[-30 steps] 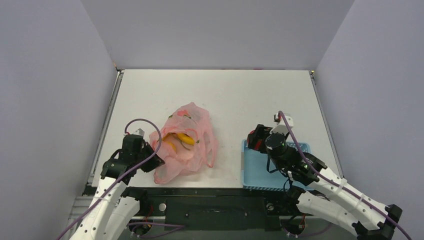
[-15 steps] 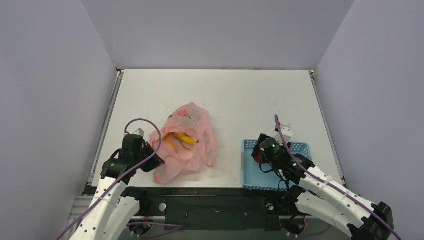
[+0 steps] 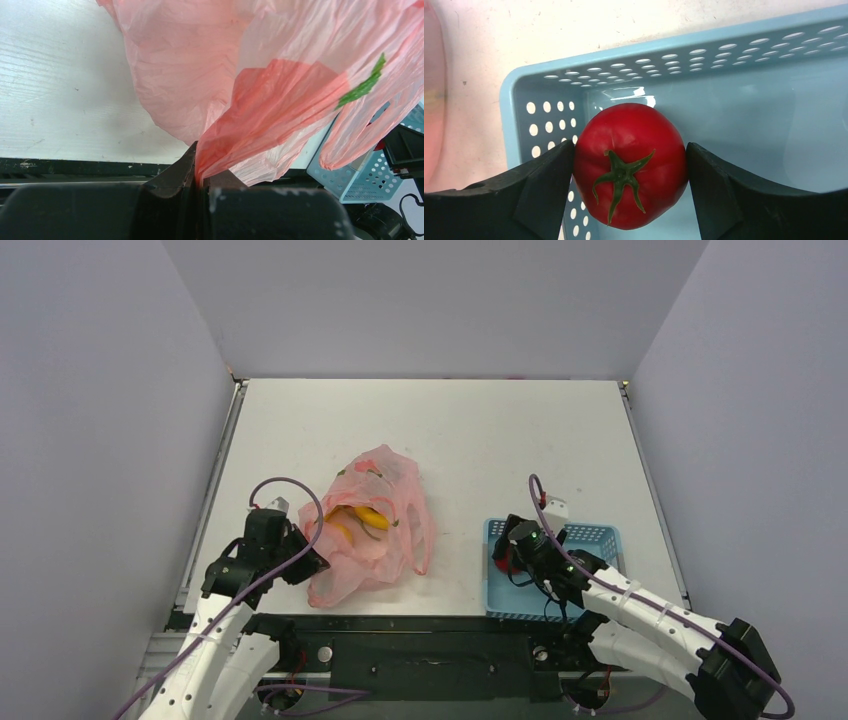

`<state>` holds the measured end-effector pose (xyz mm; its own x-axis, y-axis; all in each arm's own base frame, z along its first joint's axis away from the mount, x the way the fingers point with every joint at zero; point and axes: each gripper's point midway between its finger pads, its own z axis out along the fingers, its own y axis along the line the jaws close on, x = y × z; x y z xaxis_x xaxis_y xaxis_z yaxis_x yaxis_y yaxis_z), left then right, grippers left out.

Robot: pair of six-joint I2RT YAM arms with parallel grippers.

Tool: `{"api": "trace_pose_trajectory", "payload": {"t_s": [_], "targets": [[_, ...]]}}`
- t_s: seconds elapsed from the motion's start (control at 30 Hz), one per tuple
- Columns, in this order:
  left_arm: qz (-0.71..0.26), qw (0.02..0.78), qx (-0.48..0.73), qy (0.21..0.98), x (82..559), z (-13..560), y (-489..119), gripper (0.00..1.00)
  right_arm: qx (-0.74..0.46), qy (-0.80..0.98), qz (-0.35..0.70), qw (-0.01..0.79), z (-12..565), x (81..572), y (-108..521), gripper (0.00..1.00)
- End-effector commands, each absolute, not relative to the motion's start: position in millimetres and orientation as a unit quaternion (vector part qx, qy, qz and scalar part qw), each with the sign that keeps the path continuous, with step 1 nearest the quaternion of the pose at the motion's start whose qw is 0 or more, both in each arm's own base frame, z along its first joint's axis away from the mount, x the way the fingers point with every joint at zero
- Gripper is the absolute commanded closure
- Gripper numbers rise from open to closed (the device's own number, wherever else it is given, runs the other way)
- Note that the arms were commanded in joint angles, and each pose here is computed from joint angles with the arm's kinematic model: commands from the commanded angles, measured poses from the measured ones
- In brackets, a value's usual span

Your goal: Take the fake fruits out of the plastic bag

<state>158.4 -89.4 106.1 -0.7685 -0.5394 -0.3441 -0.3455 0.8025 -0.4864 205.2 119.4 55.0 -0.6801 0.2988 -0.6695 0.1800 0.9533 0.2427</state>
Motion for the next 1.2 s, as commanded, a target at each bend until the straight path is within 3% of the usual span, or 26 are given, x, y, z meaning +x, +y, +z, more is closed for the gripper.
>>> {"api": "trace_pose_trajectory", "payload": {"t_s": [0.0,0.07,0.13,0.43,0.8,1.0,1.17], "targets": [[-0.222,0.251,-0.232,0.913,163.3,115.4,-95.9,1.0,0.139,0.901,0.095,0.401,62.0,213.7,123.0,0.44],[-0.228,0.248,-0.23,0.913,163.4,117.8,-98.2,1.0,0.138,0.899,0.101,0.404,65.1,212.5,123.4,0.33],[-0.232,0.248,-0.228,0.913,163.8,120.9,-99.7,1.0,0.138,0.895,0.108,0.41,70.2,211.8,122.7,0.29],[-0.234,0.256,-0.208,0.914,168.4,143.4,-101.1,1.0,0.124,0.89,0.108,0.425,95.2,208.7,116.3,0.17],[-0.15,0.252,-0.157,0.943,162.3,154.3,-75.9,1.0,0.083,0.874,0.118,0.465,143.0,211.0,126.9,0.14],[-0.144,0.235,-0.124,0.953,153.5,148.7,-75.5,1.0,-0.066,0.838,0.168,0.515,219.4,204.0,213.9,0.1],[-0.146,0.236,-0.129,0.952,150.9,147.9,-75.4,1.0,-0.191,0.809,0.253,0.494,252.3,186.1,329.1,0.26]]}}
